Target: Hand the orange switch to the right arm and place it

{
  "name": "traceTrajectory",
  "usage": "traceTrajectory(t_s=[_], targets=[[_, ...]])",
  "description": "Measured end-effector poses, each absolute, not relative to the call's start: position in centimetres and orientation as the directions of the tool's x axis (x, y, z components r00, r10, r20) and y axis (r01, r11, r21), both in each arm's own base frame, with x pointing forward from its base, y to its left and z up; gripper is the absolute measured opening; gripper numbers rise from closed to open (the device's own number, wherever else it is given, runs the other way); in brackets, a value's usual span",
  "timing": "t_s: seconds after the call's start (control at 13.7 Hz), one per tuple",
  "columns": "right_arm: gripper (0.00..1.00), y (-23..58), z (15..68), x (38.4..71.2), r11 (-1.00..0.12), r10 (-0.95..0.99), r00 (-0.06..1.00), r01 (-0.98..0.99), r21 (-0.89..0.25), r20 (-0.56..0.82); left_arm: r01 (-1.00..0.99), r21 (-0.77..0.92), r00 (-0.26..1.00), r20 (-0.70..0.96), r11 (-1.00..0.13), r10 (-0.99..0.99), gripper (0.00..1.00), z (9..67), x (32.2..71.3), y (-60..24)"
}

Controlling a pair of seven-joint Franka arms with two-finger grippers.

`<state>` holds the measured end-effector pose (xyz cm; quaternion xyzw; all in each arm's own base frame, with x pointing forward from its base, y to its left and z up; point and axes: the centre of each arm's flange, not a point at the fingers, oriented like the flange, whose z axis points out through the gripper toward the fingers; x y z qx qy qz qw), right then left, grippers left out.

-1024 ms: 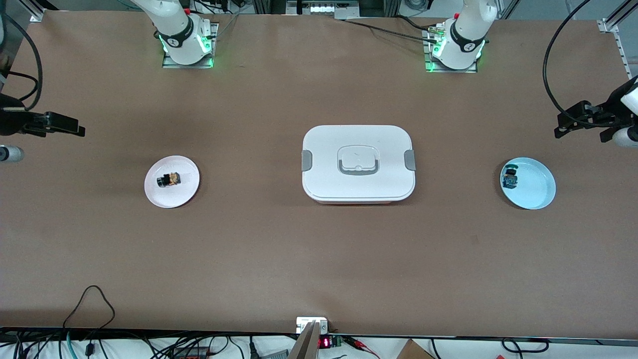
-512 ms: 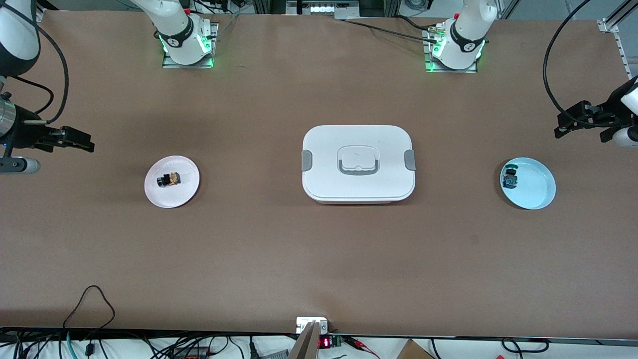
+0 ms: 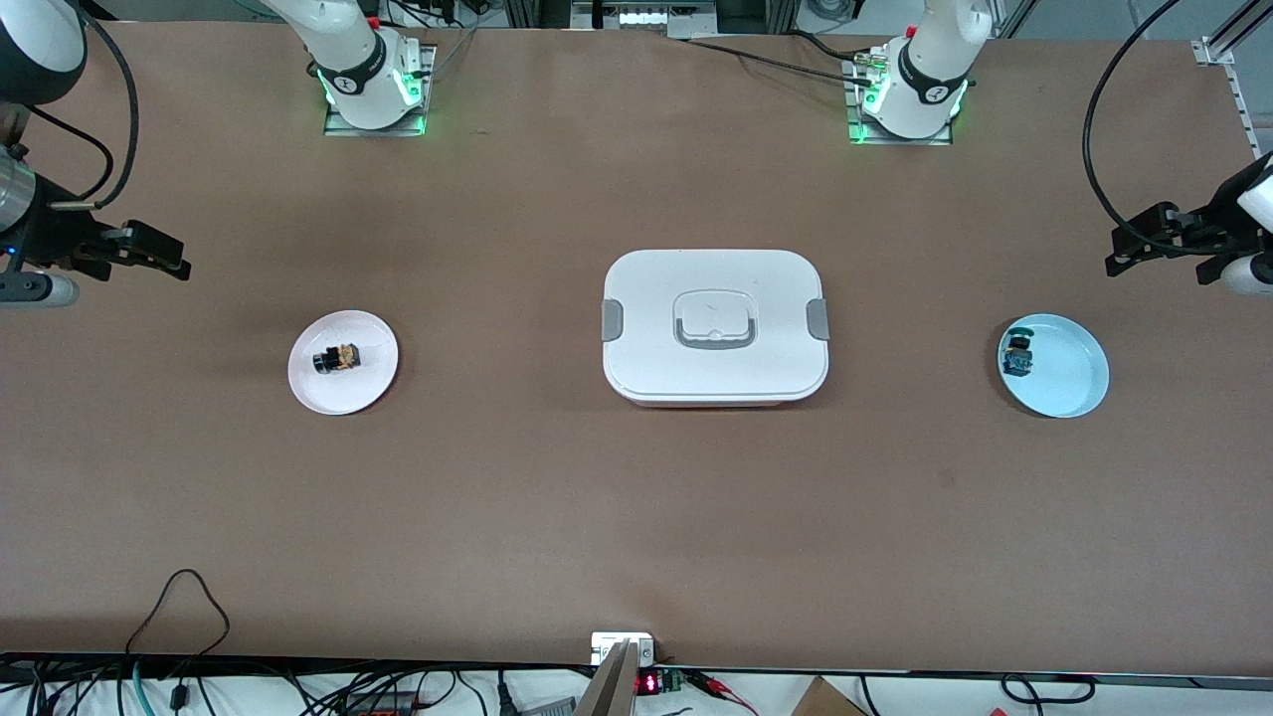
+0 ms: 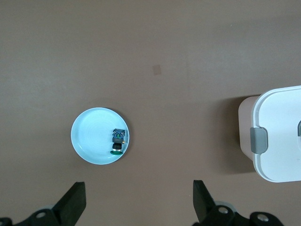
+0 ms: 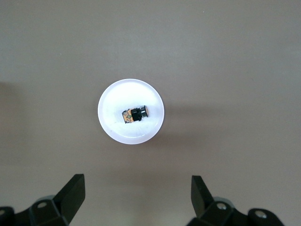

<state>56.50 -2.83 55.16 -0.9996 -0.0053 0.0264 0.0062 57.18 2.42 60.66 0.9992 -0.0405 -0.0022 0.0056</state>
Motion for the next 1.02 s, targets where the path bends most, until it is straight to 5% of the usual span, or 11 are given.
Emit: traceTrajectory(t_s=[1.02], targets=[[1.00, -2.2, 57.5, 56.6, -1.000, 0.010, 0.999, 0.010, -0.011, -0.032, -0.081, 0.011, 0.997, -0.005, -0.997, -0.081, 1.00, 60.6, 57.2, 2.4]])
